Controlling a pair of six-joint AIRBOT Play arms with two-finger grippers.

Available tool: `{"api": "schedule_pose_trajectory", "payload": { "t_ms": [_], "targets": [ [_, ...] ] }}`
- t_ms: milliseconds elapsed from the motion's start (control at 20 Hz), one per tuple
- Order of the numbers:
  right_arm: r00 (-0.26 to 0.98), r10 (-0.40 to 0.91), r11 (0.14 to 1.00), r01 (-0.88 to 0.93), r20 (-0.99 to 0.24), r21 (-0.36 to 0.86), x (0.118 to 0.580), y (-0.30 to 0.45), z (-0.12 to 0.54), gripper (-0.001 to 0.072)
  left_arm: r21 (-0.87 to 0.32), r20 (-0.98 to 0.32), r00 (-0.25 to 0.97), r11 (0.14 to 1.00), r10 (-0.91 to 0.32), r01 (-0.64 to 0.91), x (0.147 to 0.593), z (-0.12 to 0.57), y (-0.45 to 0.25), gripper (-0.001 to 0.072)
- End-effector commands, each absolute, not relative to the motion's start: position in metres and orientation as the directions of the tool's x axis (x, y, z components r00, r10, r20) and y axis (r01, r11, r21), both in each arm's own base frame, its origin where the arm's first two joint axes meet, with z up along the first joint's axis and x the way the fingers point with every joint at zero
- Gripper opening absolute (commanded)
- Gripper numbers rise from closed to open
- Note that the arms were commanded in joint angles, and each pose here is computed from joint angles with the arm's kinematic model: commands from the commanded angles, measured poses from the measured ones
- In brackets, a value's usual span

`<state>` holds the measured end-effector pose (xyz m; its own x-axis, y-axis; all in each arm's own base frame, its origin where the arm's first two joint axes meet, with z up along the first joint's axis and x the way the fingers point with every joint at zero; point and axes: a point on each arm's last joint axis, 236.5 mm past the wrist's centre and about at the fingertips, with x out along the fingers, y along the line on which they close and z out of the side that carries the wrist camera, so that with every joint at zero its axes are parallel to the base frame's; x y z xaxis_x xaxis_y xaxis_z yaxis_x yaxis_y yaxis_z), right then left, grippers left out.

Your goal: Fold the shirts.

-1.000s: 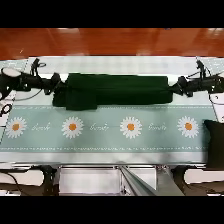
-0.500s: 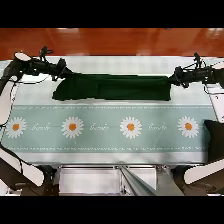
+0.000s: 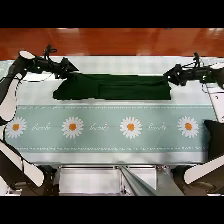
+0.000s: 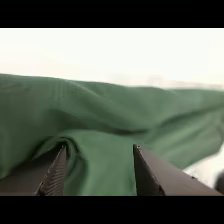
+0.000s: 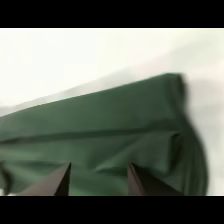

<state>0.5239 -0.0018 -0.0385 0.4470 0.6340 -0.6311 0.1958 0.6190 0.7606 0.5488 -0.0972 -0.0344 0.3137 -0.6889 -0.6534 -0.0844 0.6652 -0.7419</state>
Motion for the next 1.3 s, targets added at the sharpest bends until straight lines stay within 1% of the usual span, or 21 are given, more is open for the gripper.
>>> {"api": "schedule_pose_trajectory", "payload": {
  "t_ms": [0, 50, 100, 200, 250, 300, 350, 400, 450, 550, 600, 700, 800, 1000, 1150, 1200, 1250],
  "targets": [
    [0.441, 0.690, 0.581, 0.136, -0.574, 0.803, 0.510, -0.024, 0.018, 0.0413, -0.734, -0.661, 0.283, 0.677, -0.695, -0.052, 0.540, 0.006, -0.072, 0.0499],
    [0.462, 0.681, 0.584, 0.126, -0.568, 0.802, 0.502, -0.042, 0.038, 0.0413, -0.713, -0.678, 0.304, 0.699, -0.669, -0.051, 0.538, 0.022, -0.056, 0.0499],
    [0.486, 0.649, 0.610, 0.127, -0.585, 0.782, 0.490, -0.064, 0.053, 0.0413, -0.682, -0.701, 0.343, 0.729, -0.626, -0.063, 0.536, 0.037, -0.036, 0.0499],
    [0.484, 0.525, 0.720, 0.187, -0.700, 0.669, 0.458, -0.108, 0.054, 0.0413, -0.590, -0.754, 0.394, 0.806, -0.527, -0.053, 0.523, 0.061, -0.008, 0.0499],
    [0.475, 0.470, 0.749, 0.230, -0.744, 0.621, 0.444, -0.122, 0.045, 0.0413, -0.544, -0.772, 0.411, 0.838, -0.484, -0.036, 0.516, 0.068, -0.001, 0.0499],
    [0.466, 0.439, 0.752, 0.277, -0.768, 0.598, 0.431, -0.128, 0.030, 0.0413, -0.533, -0.769, 0.441, 0.845, -0.462, -0.044, 0.509, 0.072, -0.003, 0.0499],
    [0.457, 0.435, 0.736, 0.317, -0.776, 0.599, 0.422, -0.125, 0.011, 0.0414, -0.535, -0.755, 0.475, 0.844, -0.452, -0.048, 0.502, 0.073, -0.009, 0.0499],
    [0.444, 0.448, 0.707, 0.356, -0.776, 0.612, 0.414, -0.118, -0.013, 0.0417, -0.529, -0.745, 0.500, 0.848, -0.442, -0.038, 0.493, 0.069, -0.018, 0.0499],
    [0.443, 0.484, 0.660, 0.381, -0.755, 0.647, 0.411, -0.103, -0.034, 0.0418, -0.517, -0.738, 0.524, 0.855, -0.425, -0.035, 0.482, 0.063, -0.026, 0.0499],
    [0.461, 0.561, 0.574, 0.382, -0.688, 0.724, 0.417, -0.075, -0.058, 0.0419, -0.508, -0.736, 0.540, 0.861, -0.408, -0.042, 0.459, 0.048, -0.043, 0.0499],
    [0.452, 0.595, 0.542, 0.386, -0.665, 0.747, 0.423, -0.063, -0.067, 0.0419, -0.504, -0.742, 0.529, 0.863, -0.412, -0.035, 0.447, 0.041, -0.051, 0.0499],
    [0.433, 0.645, 0.494, 0.392, -0.629, 0.776, 0.436, -0.041, -0.081, 0.0419, -0.505, -0.761, 0.483, 0.863, -0.433, -0.024, 0.430, 0.027, -0.066, 0.0499],
    [0.419, 0.676, 0.471, 0.388, -0.607, 0.792, 0.451, -0.022, -0.090, 0.0419, -0.507, -0.766, 0.464, 0.862, -0.444, -0.012, 0.426, 0.022, -0.075, 0.0499],
    [0.380, 0.701, 0.476, 0.379, -0.603, 0.793, 0.478, 0.005, -0.099, 0.0419, -0.516, -0.760, 0.460, 0.857, -0.458, 0.001, 0.426, 0.024, -0.083, 0.0499],
    [0.362, 0.691, 0.507, 0.373, -0.625, 0.777, 0.497, 0.020, -0.101, 0.0417, -0.522, -0.757, 0.462, 0.853, -0.463, 0.000, 0.426, 0.024, -0.085, 0.0499],
    [0.366, 0.684, 0.520, 0.363, -0.631, 0.773, 0.503, 0.025, -0.100, 0.0393, -0.522, -0.757, 0.462, 0.853, -0.463, 0.000, 0.426, 0.024, -0.085, 0.0499],
    [0.371, 0.678, 0.534, 0.344, -0.634, 0.772, 0.509, 0.029, -0.096, 0.0302, -0.522, -0.757, 0.462, 0.853, -0.463, -0.001, 0.426, 0.024, -0.085, 0.0499]
  ]
}}
